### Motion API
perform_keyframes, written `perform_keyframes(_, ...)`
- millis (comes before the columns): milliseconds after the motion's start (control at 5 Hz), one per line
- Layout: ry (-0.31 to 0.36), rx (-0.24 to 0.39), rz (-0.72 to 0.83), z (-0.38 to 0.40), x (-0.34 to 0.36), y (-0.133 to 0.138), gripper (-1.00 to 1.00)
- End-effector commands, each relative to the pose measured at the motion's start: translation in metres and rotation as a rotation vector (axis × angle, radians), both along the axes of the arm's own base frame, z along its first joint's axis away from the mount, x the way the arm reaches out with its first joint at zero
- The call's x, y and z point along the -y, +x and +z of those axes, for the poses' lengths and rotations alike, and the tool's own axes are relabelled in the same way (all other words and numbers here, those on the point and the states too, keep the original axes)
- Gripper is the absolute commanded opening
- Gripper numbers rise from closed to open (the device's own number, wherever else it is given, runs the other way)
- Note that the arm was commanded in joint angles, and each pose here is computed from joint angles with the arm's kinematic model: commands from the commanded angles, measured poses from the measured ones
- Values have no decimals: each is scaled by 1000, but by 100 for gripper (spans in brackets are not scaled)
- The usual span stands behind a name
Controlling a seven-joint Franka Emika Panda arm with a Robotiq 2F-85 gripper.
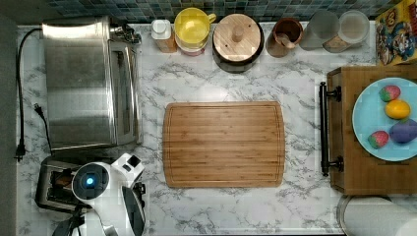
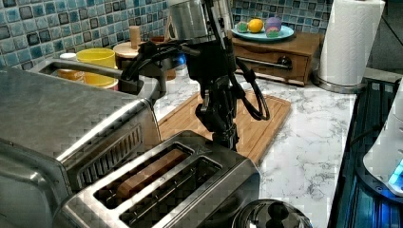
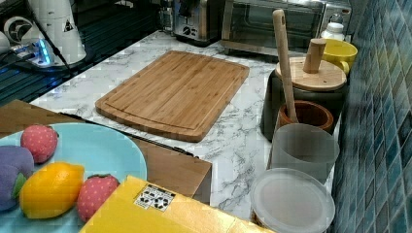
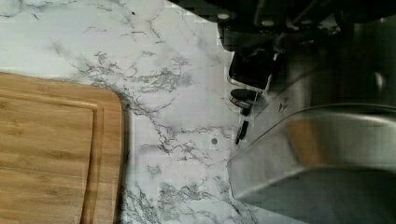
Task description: Turn on the toaster.
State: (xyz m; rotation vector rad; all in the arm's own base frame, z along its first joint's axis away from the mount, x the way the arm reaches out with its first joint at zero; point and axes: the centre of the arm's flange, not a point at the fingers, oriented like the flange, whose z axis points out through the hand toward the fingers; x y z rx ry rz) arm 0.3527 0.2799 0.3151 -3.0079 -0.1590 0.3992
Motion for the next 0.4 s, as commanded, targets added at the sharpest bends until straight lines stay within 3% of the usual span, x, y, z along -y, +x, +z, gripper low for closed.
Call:
perform_keyframes(200, -46, -90, -38, -62, 43, -52, -100)
perform_keyframes(400, -86, -151, -29, -93, 42, -55, -100)
